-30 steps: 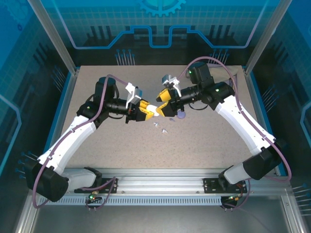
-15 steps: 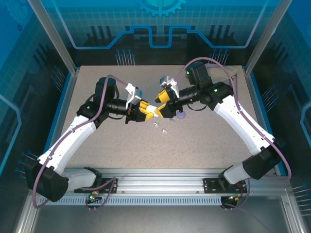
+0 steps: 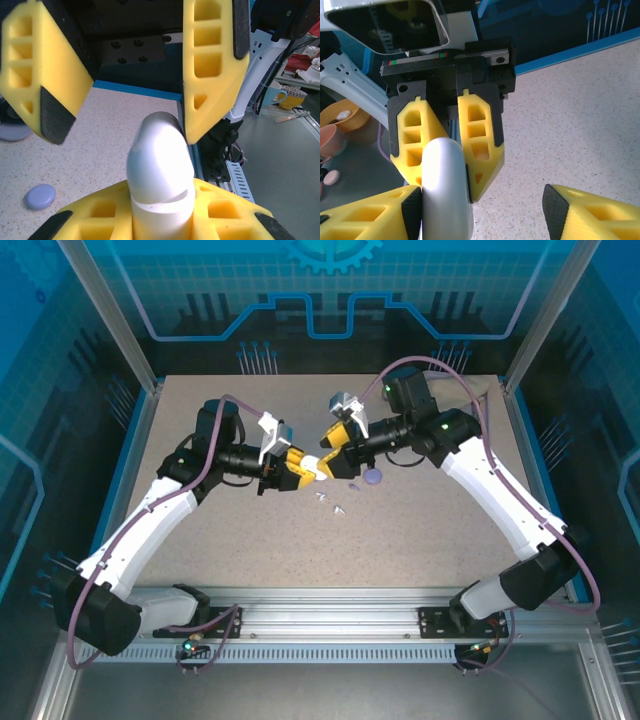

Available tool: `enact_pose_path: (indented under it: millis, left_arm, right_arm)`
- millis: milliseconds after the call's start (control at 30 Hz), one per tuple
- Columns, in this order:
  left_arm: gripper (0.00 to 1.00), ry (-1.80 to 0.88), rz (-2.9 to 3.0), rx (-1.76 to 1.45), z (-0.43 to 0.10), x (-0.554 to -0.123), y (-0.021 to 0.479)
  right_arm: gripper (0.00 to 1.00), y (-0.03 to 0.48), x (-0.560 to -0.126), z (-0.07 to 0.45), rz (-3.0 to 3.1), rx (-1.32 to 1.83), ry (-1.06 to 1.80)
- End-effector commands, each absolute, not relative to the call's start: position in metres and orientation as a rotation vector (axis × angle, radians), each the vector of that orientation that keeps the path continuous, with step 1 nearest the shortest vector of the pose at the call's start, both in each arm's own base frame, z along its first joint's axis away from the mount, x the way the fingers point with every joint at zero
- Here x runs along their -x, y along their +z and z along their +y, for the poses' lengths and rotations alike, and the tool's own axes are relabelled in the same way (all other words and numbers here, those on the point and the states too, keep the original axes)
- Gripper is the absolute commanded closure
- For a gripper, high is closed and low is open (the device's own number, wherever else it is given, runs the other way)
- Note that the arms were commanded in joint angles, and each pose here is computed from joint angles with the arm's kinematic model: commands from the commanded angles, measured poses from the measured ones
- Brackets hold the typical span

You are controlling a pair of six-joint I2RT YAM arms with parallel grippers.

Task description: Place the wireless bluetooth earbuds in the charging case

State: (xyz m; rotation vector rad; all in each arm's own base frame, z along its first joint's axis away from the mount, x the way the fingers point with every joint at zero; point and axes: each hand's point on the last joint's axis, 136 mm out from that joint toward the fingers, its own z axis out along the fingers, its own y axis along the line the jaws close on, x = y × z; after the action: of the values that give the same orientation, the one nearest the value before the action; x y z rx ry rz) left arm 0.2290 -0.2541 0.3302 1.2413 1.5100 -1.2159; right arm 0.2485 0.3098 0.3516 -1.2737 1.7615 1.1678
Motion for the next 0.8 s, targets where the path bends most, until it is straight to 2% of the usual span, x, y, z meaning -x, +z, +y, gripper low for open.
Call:
enact_pose_path:
  millis: [0, 433, 767]
  left_arm:
    - [0.99, -1.263, 1.395, -1.318, -0.256, -0.210, 0.349]
    - [0.99, -1.261, 1.419, -1.308, -0.256, -0.213, 0.348]
    - [1.00, -1.188, 1.509, -1.176, -0.251, -0.246, 0.349]
  right_arm:
    - [0.34, 0.362, -0.273, 0.302, 1.756, 1.178, 1.053]
    - [0.33, 0.369, -0.289, 0.290, 1.780, 1.073, 0.966]
    - [0.32, 0.336, -0.336, 0.232, 2.038, 0.707, 0.687]
